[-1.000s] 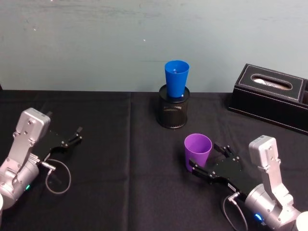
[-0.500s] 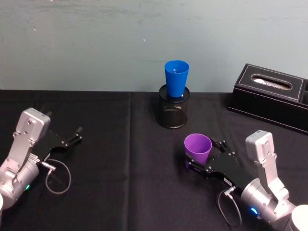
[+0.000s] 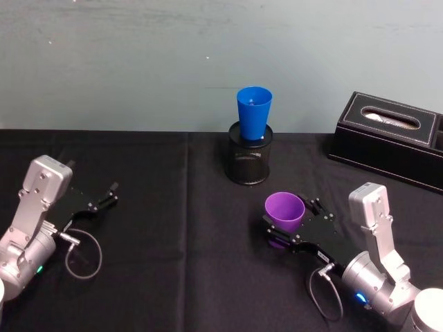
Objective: Pick up one cup with a gripper and tap it against the other cup.
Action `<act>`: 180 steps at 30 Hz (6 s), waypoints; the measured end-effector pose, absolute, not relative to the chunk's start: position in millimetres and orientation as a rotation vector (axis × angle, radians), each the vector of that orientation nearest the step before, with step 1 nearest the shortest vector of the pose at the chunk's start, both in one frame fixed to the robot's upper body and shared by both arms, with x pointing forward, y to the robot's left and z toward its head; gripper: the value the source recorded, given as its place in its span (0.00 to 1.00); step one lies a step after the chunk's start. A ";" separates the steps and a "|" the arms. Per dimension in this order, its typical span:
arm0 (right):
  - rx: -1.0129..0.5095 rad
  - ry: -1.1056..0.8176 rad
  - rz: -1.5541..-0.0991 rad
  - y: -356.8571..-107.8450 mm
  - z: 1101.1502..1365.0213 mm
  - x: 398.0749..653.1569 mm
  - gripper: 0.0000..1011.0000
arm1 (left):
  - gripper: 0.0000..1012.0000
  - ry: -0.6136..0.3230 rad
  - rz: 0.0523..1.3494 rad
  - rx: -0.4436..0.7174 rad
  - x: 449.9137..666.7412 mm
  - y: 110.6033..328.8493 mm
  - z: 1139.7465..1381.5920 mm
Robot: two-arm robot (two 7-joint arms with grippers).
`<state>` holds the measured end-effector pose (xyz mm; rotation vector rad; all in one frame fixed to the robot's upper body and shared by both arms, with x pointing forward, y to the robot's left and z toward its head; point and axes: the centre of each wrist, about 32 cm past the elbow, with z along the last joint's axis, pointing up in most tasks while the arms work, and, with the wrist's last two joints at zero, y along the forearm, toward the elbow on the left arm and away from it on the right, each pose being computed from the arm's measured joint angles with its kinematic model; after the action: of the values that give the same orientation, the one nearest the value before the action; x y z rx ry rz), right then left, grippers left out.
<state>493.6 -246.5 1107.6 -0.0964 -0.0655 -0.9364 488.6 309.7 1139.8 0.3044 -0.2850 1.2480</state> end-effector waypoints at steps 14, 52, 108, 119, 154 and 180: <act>-0.107 -0.048 -0.933 -245.6 1104.6 496.6 0.99 | 1.00 -0.285 1.248 0.305 488.6 309.7 1139.8; -0.107 -0.049 -0.934 -245.5 1104.8 496.4 0.72 | 1.00 -0.285 1.248 0.304 488.6 309.7 1139.8; 0.013 -0.145 -0.963 -242.1 1150.5 526.8 0.72 | 1.00 -0.285 1.248 0.304 488.6 309.7 1139.8; 0.026 -0.160 -0.961 -237.7 1161.2 546.3 0.72 | 1.00 -0.285 1.248 0.304 488.6 309.7 1139.8; 0.019 -0.201 -0.948 -227.6 1175.5 601.8 0.72 | 1.00 -0.285 1.248 0.304 488.6 309.7 1139.8; 0.022 -0.213 -0.935 -223.9 1178.3 616.7 0.72 | 1.00 -0.285 1.248 0.304 488.6 309.7 1139.8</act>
<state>616.7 -223.9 1178.3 0.0222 -0.2131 -0.9353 488.6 309.7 1139.8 0.3045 -0.2851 1.2479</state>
